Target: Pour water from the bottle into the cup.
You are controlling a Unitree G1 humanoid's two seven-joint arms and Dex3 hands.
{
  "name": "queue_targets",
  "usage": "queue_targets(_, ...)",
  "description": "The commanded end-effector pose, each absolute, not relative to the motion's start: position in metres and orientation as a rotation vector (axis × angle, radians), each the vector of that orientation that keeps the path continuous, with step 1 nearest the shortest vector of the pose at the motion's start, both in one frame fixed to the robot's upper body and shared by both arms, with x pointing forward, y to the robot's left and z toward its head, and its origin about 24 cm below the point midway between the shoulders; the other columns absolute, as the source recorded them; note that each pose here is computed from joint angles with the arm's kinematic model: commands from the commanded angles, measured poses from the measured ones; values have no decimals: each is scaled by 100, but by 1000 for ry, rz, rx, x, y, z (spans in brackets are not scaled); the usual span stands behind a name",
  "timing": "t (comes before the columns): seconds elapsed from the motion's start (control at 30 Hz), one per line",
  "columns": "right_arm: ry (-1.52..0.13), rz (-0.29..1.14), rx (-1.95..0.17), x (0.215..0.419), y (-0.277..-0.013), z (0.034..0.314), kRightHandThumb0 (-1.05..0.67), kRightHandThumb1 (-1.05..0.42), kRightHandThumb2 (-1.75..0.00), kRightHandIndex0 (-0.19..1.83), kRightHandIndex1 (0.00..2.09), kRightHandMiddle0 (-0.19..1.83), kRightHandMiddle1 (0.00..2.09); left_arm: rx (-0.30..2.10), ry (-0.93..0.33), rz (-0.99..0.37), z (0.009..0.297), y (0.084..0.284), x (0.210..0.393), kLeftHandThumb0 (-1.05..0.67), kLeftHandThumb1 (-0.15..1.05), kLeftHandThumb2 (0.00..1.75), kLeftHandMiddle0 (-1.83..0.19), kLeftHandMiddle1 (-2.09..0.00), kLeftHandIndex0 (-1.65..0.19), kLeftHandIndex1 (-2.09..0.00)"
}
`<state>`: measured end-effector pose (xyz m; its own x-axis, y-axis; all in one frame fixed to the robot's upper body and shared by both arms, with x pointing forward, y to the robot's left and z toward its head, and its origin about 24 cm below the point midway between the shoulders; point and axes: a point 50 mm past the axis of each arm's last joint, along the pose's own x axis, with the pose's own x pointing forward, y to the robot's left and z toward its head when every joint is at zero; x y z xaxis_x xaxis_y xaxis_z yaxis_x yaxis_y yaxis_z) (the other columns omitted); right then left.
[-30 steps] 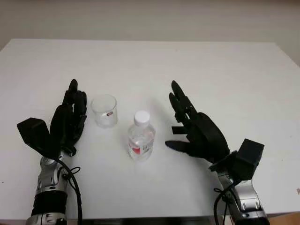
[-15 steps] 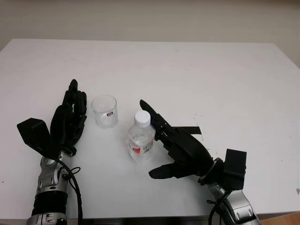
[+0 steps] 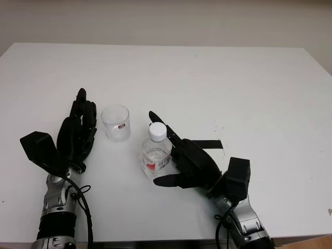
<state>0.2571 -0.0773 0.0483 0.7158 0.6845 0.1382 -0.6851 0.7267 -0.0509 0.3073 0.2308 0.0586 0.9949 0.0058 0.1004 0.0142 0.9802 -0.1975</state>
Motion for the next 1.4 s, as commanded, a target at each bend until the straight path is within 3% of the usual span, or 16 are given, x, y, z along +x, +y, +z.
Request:
queue_targets(0.0, -190, 728, 19, 259, -76, 52, -91, -84, -5, -19, 0, -19, 0, -189, -114, -5, 59, 230, 305, -76, 105, 51, 11, -5, 10, -5)
queue_targets(0.07, -204, 714, 34, 259, -75, 53, -89, -85, -6, -16, 2, -15, 3, -192, -115, -5, 59, 229, 305, -76, 105, 51, 10, -5, 10, -5)
queue_targets(0.13, -208, 712, 48, 259, -74, 53, -85, -85, -5, 1, 11, 1, 11, -194, -114, -8, 59, 229, 306, -76, 105, 51, 11, -5, 11, -5)
queue_targets(0.2, -188, 717, 60, 259, -74, 53, -80, -83, -5, -9, 92, -11, 105, -196, -110, -7, 58, 228, 306, -77, 105, 51, 11, -5, 11, -5)
queue_targets(0.23, -178, 720, 61, 259, -75, 53, -76, -81, -5, -9, 147, -10, 157, -197, -110, -6, 58, 228, 306, -77, 105, 51, 11, -5, 11, -5)
queue_targets(0.27, -175, 727, 55, 259, -75, 53, -73, -80, -5, -1, 175, -1, 182, -200, -111, -6, 58, 228, 306, -76, 105, 51, 11, -5, 11, -5)
queue_targets(0.33, -174, 748, 19, 259, -76, 53, -68, -81, -6, 27, 200, 25, 202, -206, -113, -7, 58, 227, 306, -76, 105, 51, 11, -5, 11, -5)
queue_targets(0.37, -173, 756, 8, 260, -76, 54, -65, -83, -6, 52, 206, 44, 206, -207, -113, -6, 58, 227, 306, -76, 105, 51, 11, -5, 11, -5)
queue_targets(0.5, -142, 801, -67, 261, -78, 54, -56, -91, -7, 102, 209, 78, 209, -210, -111, 6, 58, 227, 307, -76, 105, 50, 10, -6, 10, -5)
queue_targets(0.77, -133, 867, -172, 261, -82, 54, -50, -100, -6, 120, 205, 88, 209, -207, -119, -4, 61, 225, 310, -76, 105, 50, 12, -5, 12, -5)
queue_targets(0.93, -144, 901, -206, 260, -86, 53, -52, -105, -15, 138, 208, 110, 209, -217, -117, -7, 61, 224, 311, -74, 105, 51, 12, -5, 12, -5)
queue_targets(1.07, -176, 808, -202, 260, -85, 55, -51, -105, -30, 162, 209, 112, 209, -214, -122, -12, 61, 224, 311, -73, 105, 52, 12, -5, 12, -5)
queue_targets(1.13, -191, 750, -190, 263, -85, 57, -48, -105, -38, 179, 209, 139, 209, -211, -122, -10, 61, 225, 312, -74, 105, 51, 12, -5, 12, -5)
queue_targets(1.2, -222, 667, -200, 272, -89, 68, -46, -105, -42, 182, 209, 155, 209, -212, -121, -8, 61, 225, 312, -74, 105, 50, 12, -5, 12, -5)
queue_targets(1.37, -350, 464, -259, 308, -102, 109, -39, -105, -48, 183, 209, 158, 209, -207, -124, -5, 62, 225, 312, -74, 105, 50, 11, -6, 11, -5)
